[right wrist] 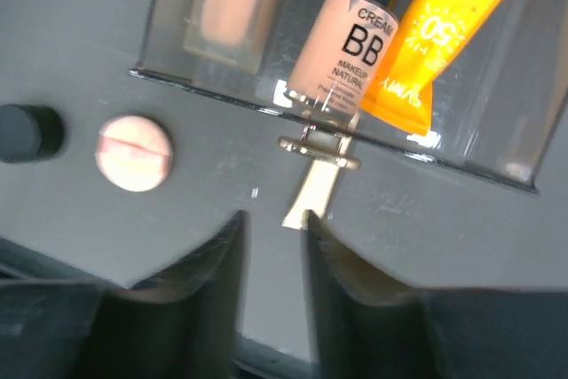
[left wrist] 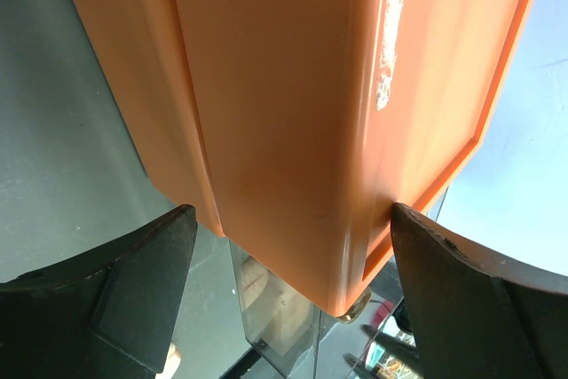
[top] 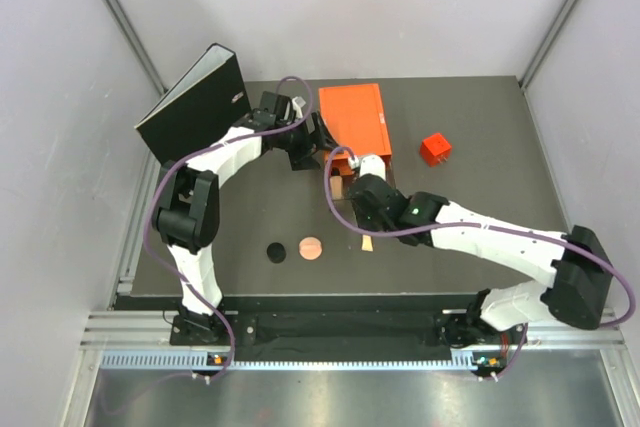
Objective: Organize the makeup
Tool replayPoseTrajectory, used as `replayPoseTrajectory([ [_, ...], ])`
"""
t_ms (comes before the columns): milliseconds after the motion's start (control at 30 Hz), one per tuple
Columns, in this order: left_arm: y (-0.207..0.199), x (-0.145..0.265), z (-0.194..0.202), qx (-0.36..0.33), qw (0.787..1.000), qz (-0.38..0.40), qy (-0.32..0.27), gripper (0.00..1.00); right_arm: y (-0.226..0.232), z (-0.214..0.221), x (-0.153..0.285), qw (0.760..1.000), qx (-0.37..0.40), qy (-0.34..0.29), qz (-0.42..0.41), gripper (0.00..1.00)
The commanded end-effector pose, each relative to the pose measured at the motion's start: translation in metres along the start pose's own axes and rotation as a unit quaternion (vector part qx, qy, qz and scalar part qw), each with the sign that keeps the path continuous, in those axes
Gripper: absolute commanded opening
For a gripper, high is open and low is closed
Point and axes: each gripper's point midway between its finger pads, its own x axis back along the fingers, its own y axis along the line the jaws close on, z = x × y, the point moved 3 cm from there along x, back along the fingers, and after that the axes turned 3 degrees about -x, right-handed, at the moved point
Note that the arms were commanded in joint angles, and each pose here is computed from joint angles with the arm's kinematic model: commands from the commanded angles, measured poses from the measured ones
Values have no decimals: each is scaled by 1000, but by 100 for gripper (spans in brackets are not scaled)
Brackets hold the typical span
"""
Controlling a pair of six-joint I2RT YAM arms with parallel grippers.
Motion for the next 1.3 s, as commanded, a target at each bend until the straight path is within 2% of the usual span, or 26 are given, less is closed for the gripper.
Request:
replayPoseTrajectory([
  [0,41,-12,10,10,996,-92,7,93,4,-21,30,998,-28,-42,-34,40],
  [67,37,-7,7,0,996,-92,0,93,6,-23,44,995,-46,-61,-67,60],
  [267,33,-5,5,-7,996,-93,3,93,4,4,50,987,-59,-69,-135,81],
  [400,30,-2,5,-12,996,-89,3,93,-9,25,43,986,-75,-77,-128,81],
  [600,33,1,9,-13,995,-97,7,93,-40,42,31,988,-94,-109,-59,78],
  [733,34,2,11,-17,995,-95,3,93,-43,34,25,978,-124,-157,-55,76],
  [867,35,1,12,-14,996,-93,-1,93,-37,38,10,976,-128,-169,-57,75],
  [1100,39,-5,12,-13,996,-90,3,93,-18,66,-31,987,-83,-132,-37,74],
  [1267,43,-7,19,-7,996,-87,10,93,-13,72,-43,988,-88,-126,-11,70],
])
